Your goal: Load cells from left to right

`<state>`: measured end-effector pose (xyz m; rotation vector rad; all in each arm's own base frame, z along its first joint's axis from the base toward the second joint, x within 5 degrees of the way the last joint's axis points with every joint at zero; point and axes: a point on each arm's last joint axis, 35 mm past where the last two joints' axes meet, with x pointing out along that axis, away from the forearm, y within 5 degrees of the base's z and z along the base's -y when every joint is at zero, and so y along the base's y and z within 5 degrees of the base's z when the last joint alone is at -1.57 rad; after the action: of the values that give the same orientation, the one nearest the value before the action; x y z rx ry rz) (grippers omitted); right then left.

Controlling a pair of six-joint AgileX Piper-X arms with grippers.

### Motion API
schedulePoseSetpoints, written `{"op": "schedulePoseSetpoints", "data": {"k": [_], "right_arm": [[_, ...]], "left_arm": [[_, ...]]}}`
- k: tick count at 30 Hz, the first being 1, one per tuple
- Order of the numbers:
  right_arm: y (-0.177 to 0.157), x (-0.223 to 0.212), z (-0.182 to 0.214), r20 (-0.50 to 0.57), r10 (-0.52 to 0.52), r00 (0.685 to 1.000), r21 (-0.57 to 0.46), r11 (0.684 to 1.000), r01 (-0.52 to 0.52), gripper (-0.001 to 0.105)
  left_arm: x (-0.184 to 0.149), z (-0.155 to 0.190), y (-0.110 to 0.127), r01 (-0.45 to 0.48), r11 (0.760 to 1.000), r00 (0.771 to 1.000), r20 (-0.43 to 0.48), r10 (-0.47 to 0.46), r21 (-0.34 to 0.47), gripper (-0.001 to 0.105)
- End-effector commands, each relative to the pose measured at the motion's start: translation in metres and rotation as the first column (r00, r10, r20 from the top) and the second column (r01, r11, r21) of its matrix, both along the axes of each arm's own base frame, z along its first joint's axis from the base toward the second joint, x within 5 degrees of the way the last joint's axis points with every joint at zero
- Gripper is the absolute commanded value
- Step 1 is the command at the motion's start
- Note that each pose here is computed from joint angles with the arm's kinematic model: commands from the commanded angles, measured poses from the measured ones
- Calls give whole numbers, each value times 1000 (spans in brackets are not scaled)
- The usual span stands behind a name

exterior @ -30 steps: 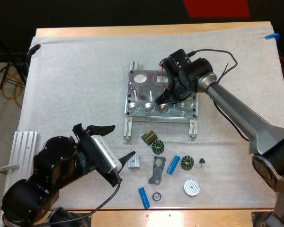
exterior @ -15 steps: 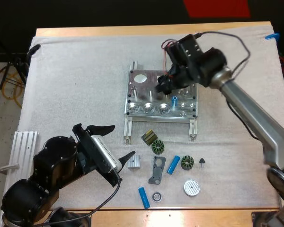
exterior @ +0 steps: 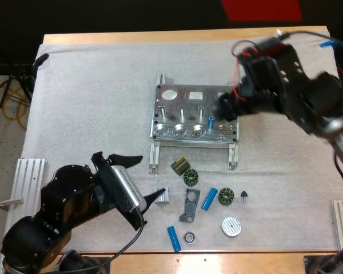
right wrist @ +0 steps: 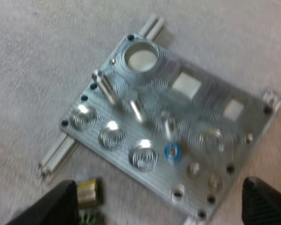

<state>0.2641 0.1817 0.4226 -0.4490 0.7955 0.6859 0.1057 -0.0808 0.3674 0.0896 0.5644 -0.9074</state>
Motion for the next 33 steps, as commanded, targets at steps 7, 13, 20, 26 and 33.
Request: {"op": "schedulePoseSetpoints", "data": {"k": [7,13,20,26,33], "right_arm": [[-37,-55,-14,-44,-30,999,11,999,31,70],[-62,-93,-24,-44,-20,999,41,999,22,70],[-83,-130,-36,-64,34,997,124,992,-25,70],[-97,-158,-44,-82,137,987,232,966,-115,70],[-110,-180,-43,-35,160,987,276,950,-144,70]], "left_arm": [[-10,-12,4,111,989,991,-83,-103,94,75],[-9,-22,3,222,951,975,-69,-212,214,75],[9,-47,-10,378,858,925,-178,-336,348,75],[15,-73,-34,579,701,813,-238,-531,417,75],[7,-111,-67,784,416,577,-293,-762,461,59]]}}
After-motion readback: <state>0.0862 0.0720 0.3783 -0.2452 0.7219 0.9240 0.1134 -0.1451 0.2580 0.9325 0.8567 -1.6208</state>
